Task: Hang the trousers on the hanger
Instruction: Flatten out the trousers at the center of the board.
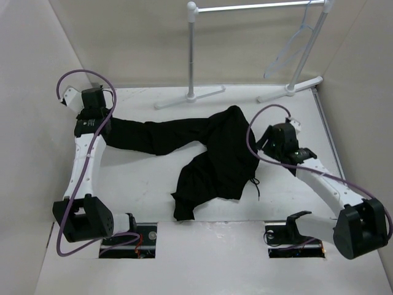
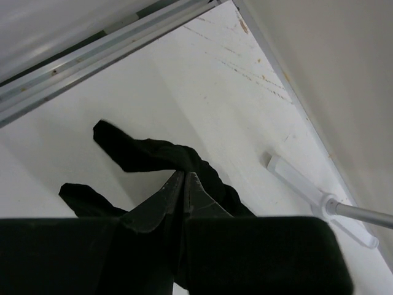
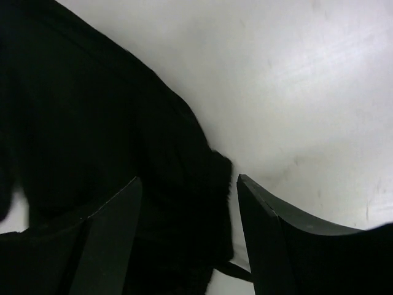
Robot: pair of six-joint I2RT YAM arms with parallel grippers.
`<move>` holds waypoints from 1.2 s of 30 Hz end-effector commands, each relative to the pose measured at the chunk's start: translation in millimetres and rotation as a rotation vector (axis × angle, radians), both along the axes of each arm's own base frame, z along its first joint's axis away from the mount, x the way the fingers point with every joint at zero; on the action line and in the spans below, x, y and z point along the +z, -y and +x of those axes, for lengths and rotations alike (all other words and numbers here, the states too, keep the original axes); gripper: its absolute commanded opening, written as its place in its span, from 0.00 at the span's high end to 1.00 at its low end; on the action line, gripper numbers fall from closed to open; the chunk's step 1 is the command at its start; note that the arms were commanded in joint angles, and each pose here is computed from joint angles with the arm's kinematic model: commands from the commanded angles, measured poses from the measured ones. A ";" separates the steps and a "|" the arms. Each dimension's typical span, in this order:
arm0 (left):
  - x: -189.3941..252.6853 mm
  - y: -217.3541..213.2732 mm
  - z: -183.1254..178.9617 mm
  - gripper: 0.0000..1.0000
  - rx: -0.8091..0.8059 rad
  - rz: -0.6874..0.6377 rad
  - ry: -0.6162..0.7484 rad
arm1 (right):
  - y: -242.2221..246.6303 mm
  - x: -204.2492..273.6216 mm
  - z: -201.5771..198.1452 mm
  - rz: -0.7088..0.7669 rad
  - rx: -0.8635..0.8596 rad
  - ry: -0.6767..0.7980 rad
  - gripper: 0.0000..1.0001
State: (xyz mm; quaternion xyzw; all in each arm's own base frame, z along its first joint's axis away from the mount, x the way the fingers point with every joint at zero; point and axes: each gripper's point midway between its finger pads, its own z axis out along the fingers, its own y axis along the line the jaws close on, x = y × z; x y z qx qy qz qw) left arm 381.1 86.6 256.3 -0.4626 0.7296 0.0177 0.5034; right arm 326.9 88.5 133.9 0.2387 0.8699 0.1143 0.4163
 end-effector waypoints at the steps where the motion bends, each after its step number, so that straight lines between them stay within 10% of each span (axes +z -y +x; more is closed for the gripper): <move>1: 17.2 1.6 -4.0 0.99 0.000 -0.009 0.066 | -13.8 -33.6 -20.9 0.143 0.015 -0.061 0.30; 8: 20.2 4.6 -4.3 0.99 -0.008 -0.009 0.069 | -25.0 -68.7 -5.7 0.264 0.031 -0.090 0.33; 12: 41.1 2.9 -5.1 0.99 -0.005 -0.002 0.109 | -26.0 -47.4 30.9 0.258 0.021 0.035 0.85; 19: 133.1 -24.4 -21.3 0.99 0.069 0.031 0.299 | -1.3 109.5 -12.5 0.073 -0.003 0.365 0.93; 23: 186.2 -44.0 -41.3 0.99 0.133 0.050 0.419 | 16.2 171.5 -68.3 0.079 0.005 0.459 0.92; 27: 223.4 -40.5 -44.8 0.99 0.116 0.016 0.512 | 21.5 134.3 -74.5 0.070 0.006 0.345 0.85; 32: 224.4 -25.2 -26.2 0.98 0.064 -0.024 0.500 | -23.1 50.5 -44.3 0.175 0.112 0.139 0.38; 36: 177.2 -38.4 -8.0 0.99 0.099 -0.057 0.375 | -34.8 3.2 -28.4 0.147 0.137 0.052 0.25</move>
